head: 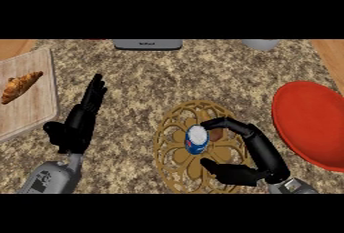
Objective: Pick the can from the placemat and place it in the bowl
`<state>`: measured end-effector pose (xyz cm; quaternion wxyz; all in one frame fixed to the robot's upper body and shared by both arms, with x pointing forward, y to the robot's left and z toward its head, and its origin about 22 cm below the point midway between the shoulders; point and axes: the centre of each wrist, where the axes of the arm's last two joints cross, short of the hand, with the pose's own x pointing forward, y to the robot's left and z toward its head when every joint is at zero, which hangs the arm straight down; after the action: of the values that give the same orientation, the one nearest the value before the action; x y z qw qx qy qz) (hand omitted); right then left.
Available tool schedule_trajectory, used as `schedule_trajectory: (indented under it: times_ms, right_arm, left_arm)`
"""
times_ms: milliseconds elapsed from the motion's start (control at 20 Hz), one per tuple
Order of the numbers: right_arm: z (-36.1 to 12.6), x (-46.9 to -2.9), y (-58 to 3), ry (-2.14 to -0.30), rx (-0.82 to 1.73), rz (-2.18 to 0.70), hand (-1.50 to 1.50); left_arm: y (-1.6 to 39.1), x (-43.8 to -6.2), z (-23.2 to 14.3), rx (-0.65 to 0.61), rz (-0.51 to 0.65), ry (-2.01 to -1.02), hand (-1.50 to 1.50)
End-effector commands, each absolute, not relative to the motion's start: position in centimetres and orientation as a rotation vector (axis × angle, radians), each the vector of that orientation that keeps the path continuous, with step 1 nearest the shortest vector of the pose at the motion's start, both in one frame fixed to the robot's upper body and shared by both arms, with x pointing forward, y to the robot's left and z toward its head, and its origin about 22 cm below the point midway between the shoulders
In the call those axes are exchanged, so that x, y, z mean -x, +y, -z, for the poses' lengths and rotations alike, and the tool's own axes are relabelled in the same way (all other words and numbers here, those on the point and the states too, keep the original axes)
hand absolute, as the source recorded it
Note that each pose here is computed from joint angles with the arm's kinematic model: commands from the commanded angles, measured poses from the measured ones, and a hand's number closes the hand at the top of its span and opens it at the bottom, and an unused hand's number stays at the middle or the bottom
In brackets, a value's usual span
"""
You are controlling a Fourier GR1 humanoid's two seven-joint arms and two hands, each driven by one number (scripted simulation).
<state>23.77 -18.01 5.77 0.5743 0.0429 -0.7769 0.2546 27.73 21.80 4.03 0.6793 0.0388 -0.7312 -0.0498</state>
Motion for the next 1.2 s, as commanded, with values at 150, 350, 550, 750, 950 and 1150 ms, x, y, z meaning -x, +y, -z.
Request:
schedule_trajectory:
  times_ms: [150,350,550,750,950,1150]
  right_arm:
    - [-3.5,-19.9,-14.1,-2.053,-0.194,-0.431,-1.5]
    - [-9.1,-19.6,-16.7,-2.054,-0.072,-0.52,-1.5]
    - [-11.4,-21.0,-17.1,-1.954,0.141,-0.61,-1.5]
    - [-14.0,-22.6,-16.6,-1.84,0.129,-0.652,-1.5]
    - [-15.6,-23.0,-14.9,-1.671,0.152,-0.751,-1.5]
    - [-14.7,-24.9,-12.6,-1.524,0.156,-0.847,-1.5]
  left_arm:
    - [22.2,-25.9,-2.4,-0.068,0.093,-1.591,0.0]
    - [22.3,-26.0,-1.3,-0.09,0.095,-1.581,0.0]
    - [21.9,-27.4,-2.6,-0.08,0.116,-1.592,0.0]
    - [21.2,-26.3,-2.2,-0.07,0.109,-1.593,0.0]
    - [21.3,-26.3,-3.0,-0.076,0.115,-1.603,0.0]
    - [20.3,-26.2,-2.8,-0.043,0.129,-1.601,0.0]
